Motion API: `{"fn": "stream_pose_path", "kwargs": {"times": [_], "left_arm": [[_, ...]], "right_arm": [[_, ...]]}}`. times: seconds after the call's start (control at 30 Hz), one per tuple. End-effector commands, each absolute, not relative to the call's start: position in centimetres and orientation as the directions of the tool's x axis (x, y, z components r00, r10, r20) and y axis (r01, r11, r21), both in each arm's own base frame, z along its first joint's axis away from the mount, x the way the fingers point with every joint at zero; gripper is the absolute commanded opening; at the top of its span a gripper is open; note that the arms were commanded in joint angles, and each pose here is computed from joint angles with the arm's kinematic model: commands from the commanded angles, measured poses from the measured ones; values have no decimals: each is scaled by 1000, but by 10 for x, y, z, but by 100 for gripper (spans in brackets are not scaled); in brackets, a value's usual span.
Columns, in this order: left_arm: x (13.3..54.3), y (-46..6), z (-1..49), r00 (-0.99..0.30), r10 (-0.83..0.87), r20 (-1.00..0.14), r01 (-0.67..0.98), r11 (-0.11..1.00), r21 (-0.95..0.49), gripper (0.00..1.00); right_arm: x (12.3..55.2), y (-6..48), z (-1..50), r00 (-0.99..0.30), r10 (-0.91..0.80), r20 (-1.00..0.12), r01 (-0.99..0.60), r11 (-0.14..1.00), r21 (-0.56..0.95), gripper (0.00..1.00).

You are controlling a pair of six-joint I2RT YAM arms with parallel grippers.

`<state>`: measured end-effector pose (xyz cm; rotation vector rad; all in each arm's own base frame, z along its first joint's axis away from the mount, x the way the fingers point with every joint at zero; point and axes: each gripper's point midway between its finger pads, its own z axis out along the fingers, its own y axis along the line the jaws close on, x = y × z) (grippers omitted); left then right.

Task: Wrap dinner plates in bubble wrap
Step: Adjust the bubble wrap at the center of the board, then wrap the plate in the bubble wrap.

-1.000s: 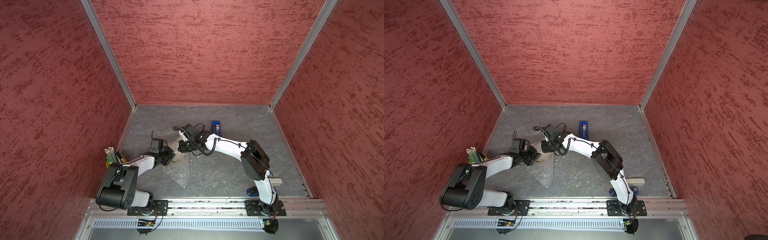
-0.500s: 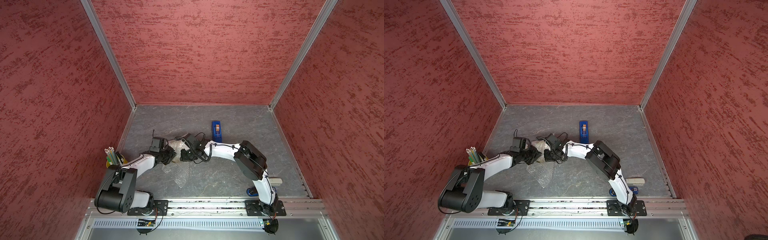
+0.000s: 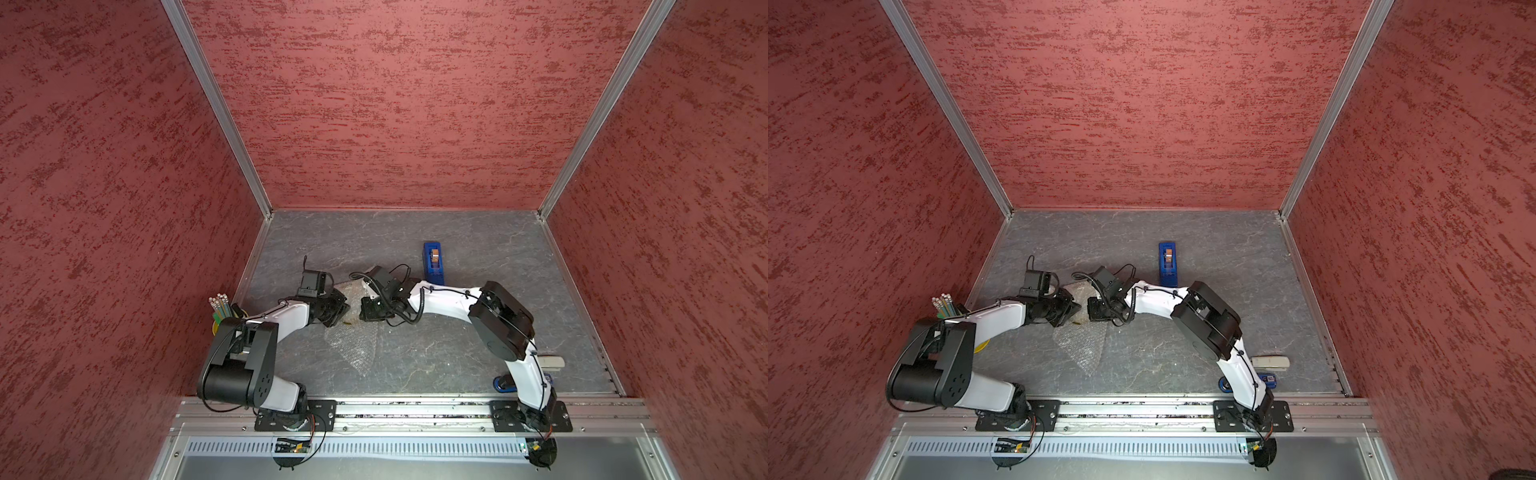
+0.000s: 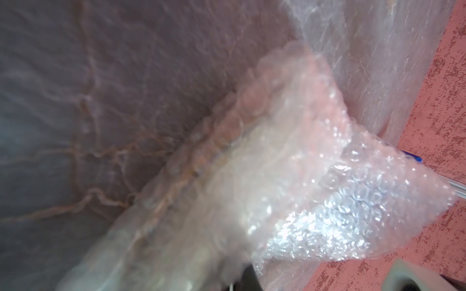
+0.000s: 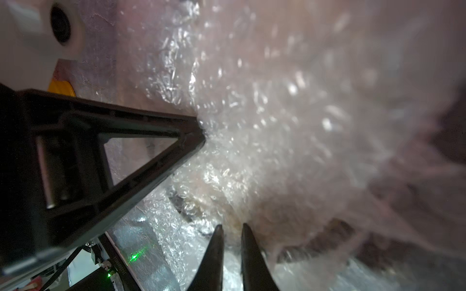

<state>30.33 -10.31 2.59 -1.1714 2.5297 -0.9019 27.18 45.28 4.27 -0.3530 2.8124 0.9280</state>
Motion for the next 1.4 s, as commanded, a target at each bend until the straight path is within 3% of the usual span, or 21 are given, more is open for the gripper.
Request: {"fn": "stream_pose_path", "kwargs": {"times": [0.0,0.23,0.43,0.57,0.9,1.1,1.2,1.3,1.37], "left_arm": [[286,-99,8,-666,-742,81,-646,518,-561,8],[274,-103,-1,-647,-753,121,-672,488,-556,8],[270,-103,-2,-626,-769,128,-689,468,-554,7],[268,-101,-2,-622,-774,120,-691,470,-550,8],[268,-98,-1,-615,-781,104,-690,471,-549,8],[270,-98,0,-614,-783,102,-689,468,-553,8],[270,-100,1,-619,-778,107,-686,469,-557,8],[269,-106,3,-629,-769,116,-680,471,-562,7],[267,-109,3,-633,-765,119,-678,474,-562,7]], "right_arm": [[267,431,41,-965,-176,-197,-251,841,479,22],[232,410,78,-947,-218,-234,-308,821,481,45],[158,389,55,-957,-264,-117,-286,819,497,49],[140,400,47,-957,-279,-78,-276,793,543,49],[143,405,22,-962,-269,-37,-253,840,481,41],[155,394,19,-973,-226,-54,-227,880,416,19],[166,382,24,-979,-185,-79,-202,896,397,14],[174,377,32,-980,-166,-110,-197,896,398,13],[170,385,38,-975,-191,-116,-223,870,439,22]]}}
